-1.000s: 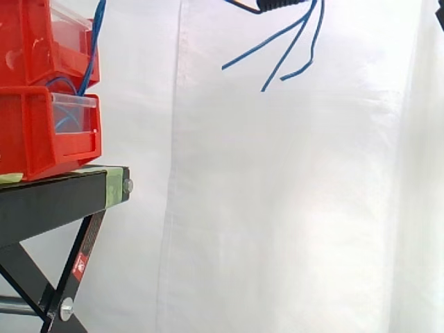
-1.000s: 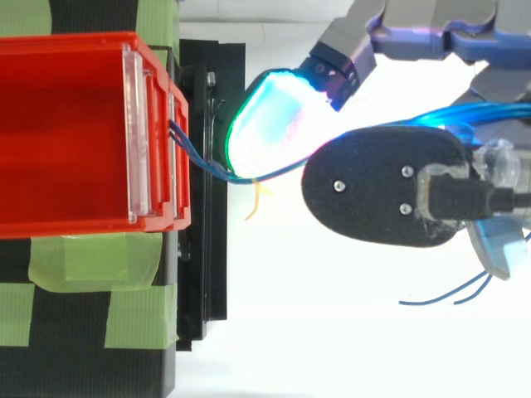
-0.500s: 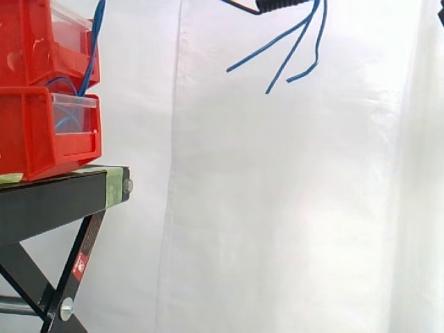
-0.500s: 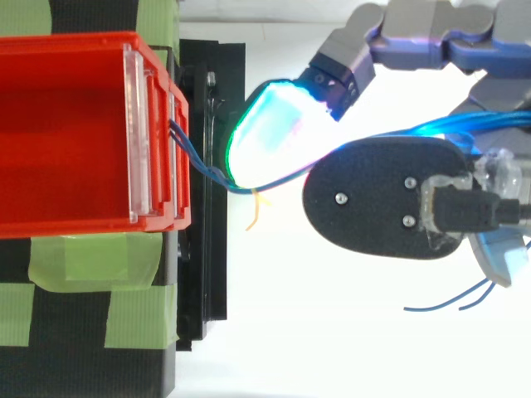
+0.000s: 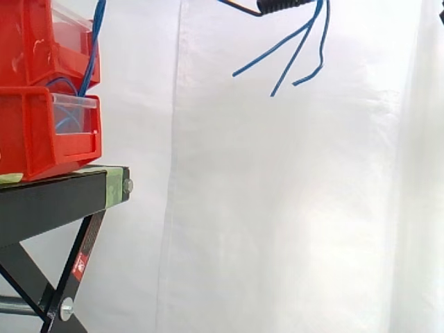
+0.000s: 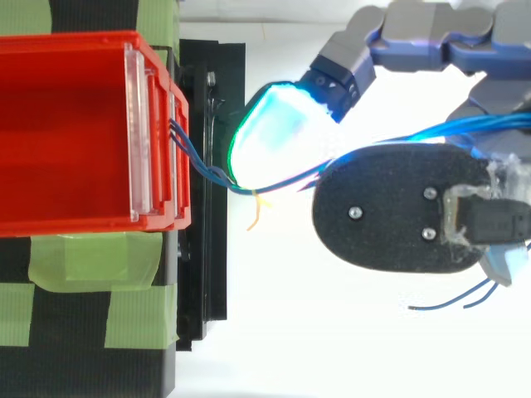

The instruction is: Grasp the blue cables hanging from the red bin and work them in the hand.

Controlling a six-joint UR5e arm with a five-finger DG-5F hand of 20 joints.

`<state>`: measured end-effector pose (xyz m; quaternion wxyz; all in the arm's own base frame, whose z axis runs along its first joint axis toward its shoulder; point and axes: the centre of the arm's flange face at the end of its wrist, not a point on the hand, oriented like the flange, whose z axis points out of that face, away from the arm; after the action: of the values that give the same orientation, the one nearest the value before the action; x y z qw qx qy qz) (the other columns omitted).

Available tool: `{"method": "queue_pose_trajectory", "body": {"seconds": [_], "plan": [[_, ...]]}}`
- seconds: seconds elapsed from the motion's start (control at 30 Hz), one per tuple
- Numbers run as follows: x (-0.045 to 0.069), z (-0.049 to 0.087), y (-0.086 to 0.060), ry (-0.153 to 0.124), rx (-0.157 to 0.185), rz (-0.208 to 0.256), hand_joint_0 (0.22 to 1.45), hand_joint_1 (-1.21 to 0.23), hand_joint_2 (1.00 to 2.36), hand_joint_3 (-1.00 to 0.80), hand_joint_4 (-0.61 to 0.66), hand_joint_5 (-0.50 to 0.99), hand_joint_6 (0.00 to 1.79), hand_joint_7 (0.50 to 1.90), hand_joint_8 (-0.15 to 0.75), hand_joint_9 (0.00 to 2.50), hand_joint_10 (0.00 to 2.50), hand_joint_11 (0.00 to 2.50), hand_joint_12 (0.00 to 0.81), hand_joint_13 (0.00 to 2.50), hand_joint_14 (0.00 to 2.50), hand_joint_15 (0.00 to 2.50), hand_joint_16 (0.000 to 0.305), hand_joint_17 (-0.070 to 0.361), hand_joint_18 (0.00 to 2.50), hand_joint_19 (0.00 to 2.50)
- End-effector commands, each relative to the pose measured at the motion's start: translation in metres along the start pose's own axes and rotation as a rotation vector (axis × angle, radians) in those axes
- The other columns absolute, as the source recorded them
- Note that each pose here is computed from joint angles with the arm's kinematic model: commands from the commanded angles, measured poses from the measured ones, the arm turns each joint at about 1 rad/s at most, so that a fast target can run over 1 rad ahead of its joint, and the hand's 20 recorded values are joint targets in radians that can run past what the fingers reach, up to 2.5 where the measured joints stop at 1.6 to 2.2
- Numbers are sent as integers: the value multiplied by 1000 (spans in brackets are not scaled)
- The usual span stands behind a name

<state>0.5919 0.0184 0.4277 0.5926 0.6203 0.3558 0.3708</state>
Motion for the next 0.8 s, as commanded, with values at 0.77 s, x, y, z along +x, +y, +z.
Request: {"method": "queue_pose_trajectory", "body": {"seconds": [0.77], "plan": [[0,-1,-1,5,8,-9,938,-653,1023,-471,321,431,8,1390,455,1805,2500,2500,533,1889,2500,1398,203,153,2500,759]]}}
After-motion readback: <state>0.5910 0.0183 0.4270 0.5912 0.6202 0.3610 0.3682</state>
